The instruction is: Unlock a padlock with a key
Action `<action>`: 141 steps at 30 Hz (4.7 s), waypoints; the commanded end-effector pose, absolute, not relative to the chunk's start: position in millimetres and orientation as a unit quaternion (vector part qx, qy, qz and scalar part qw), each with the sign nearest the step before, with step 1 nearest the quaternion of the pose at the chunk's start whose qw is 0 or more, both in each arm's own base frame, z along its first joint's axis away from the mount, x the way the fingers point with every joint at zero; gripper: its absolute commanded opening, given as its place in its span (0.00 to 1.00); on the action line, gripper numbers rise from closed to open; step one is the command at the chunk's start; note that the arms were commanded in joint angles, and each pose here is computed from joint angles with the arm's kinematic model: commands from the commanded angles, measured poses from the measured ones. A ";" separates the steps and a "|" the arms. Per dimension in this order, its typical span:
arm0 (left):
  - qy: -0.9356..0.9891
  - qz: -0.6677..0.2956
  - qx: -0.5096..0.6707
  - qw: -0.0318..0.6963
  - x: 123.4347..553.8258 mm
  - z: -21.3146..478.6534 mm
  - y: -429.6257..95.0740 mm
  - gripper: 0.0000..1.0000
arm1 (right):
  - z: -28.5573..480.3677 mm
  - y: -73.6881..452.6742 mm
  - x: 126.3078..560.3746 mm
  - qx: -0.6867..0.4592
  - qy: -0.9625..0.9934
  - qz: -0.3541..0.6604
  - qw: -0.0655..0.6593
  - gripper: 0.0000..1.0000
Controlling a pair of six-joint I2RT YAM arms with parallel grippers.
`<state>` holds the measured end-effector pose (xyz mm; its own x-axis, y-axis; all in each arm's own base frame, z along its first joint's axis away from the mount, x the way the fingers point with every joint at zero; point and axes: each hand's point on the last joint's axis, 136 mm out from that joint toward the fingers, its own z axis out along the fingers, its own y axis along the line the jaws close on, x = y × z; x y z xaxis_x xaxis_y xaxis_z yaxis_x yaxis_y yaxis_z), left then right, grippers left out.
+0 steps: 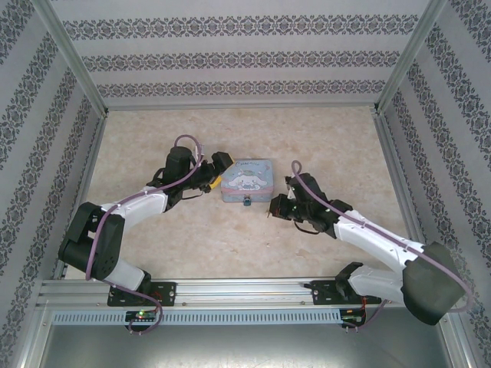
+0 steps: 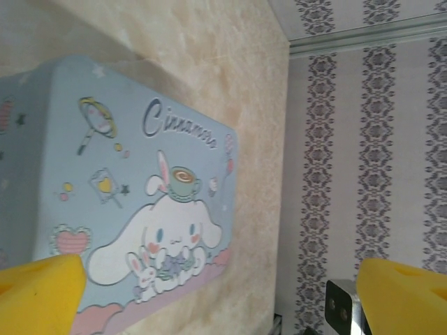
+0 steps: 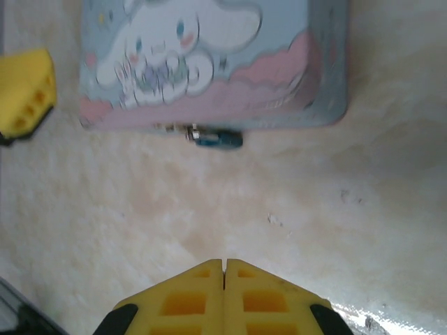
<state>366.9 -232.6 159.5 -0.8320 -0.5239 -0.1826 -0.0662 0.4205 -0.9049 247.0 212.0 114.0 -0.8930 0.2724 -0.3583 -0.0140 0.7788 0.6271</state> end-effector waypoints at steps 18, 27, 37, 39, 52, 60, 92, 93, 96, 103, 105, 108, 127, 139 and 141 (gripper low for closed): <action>0.720 -0.652 -0.140 0.193 371.8 222.4 -312.2 0.53 | 198.9 220.5 335.5 0.195 0.848 0.387 0.306 0.00; 0.724 -0.652 -0.134 0.183 366.4 216.1 -325.7 0.45 | 198.9 227.4 343.6 0.197 0.845 0.392 0.306 0.00; 0.726 -0.651 -0.135 0.177 366.7 208.9 -333.3 0.39 | 196.5 230.9 343.9 0.195 0.845 0.395 0.302 0.00; 0.725 -0.652 -0.134 0.177 366.8 210.1 -334.0 0.36 | 194.9 230.7 343.7 0.195 0.846 0.394 0.301 0.00; 0.727 -0.651 -0.133 0.173 365.5 206.2 -338.4 0.29 | 192.2 233.3 343.9 0.194 0.846 0.397 0.296 0.00; 0.728 -0.650 -0.133 0.173 365.3 205.3 -340.1 0.19 | 188.3 233.8 343.7 0.194 0.848 0.396 0.293 0.00; 0.798 -0.555 0.117 0.203 353.1 228.1 -334.4 0.00 | 227.7 172.1 331.5 0.104 0.777 0.507 0.357 0.54; 0.796 -0.558 0.126 0.200 354.5 228.4 -334.0 0.00 | 230.0 174.3 331.5 0.094 0.774 0.515 0.356 0.54; 0.783 -0.568 0.156 0.202 355.3 235.7 -333.4 0.00 | 236.1 178.9 331.3 0.071 0.763 0.534 0.358 0.53; 0.768 -0.578 0.197 0.193 355.8 242.2 -336.0 0.00 | 252.6 195.5 330.0 0.010 0.738 0.576 0.352 0.51; 0.765 -0.580 0.200 0.194 357.2 244.5 -336.3 0.00 | 253.0 199.0 331.9 0.000 0.734 0.584 0.348 0.51; 0.764 -0.582 0.200 0.195 358.4 247.2 -337.6 0.00 | 251.3 203.2 335.0 -0.006 0.730 0.591 0.342 0.48; 0.761 -0.587 0.183 0.206 365.7 247.0 -337.5 0.00 | 230.8 228.6 332.8 -0.014 0.730 0.613 0.302 0.31; 0.761 -0.587 0.176 0.213 369.5 248.1 -337.9 0.00 | 233.7 231.2 331.1 -0.021 0.719 0.624 0.305 0.22; 0.761 -0.587 0.175 0.214 370.4 248.2 -337.9 0.00 | 232.4 232.0 330.4 -0.021 0.720 0.624 0.303 0.22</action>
